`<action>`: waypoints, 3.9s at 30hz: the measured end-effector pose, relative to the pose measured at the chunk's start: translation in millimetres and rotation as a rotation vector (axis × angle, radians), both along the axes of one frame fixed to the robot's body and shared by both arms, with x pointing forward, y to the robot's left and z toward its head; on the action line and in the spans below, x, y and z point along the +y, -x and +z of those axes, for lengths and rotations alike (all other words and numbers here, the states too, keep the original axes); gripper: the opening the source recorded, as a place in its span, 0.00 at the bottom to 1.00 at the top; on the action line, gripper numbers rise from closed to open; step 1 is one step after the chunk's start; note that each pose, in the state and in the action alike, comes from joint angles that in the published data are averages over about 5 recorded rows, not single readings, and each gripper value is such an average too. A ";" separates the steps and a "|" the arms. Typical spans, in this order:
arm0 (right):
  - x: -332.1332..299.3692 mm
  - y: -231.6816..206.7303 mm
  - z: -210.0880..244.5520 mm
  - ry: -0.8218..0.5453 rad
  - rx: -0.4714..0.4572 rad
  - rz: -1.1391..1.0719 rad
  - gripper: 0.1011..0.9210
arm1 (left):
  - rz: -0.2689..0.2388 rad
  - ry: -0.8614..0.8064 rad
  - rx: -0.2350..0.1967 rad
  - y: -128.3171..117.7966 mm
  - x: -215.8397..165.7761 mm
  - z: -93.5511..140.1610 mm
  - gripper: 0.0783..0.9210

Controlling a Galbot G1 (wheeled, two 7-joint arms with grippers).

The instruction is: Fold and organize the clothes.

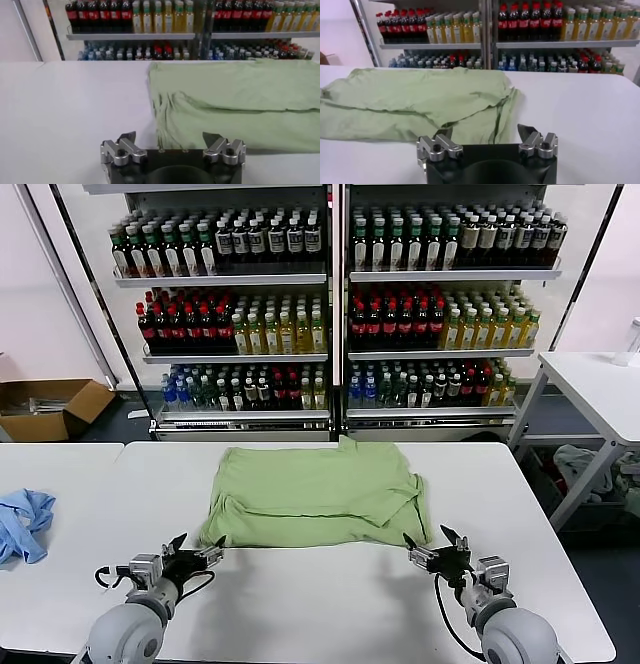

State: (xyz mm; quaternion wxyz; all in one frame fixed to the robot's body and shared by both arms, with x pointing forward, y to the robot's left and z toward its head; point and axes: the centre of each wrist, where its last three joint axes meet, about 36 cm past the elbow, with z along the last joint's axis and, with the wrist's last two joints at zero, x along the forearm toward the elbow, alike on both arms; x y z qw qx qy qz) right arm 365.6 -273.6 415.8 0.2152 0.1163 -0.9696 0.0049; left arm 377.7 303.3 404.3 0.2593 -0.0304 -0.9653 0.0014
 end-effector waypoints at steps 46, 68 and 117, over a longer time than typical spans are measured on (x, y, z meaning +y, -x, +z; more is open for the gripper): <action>7.8 -16.9 -14.3 0.036 0.026 0.013 0.02 | -0.040 -0.006 0.011 -11.2 8.0 -22.3 0.05; 9.4 57.9 34.7 0.184 0.050 0.093 0.02 | -0.025 -0.137 -0.008 48.9 -1.5 21.2 0.01; 11.5 162.7 72.8 0.303 0.148 0.126 0.61 | 0.137 -0.319 0.002 186.7 -48.0 39.3 0.60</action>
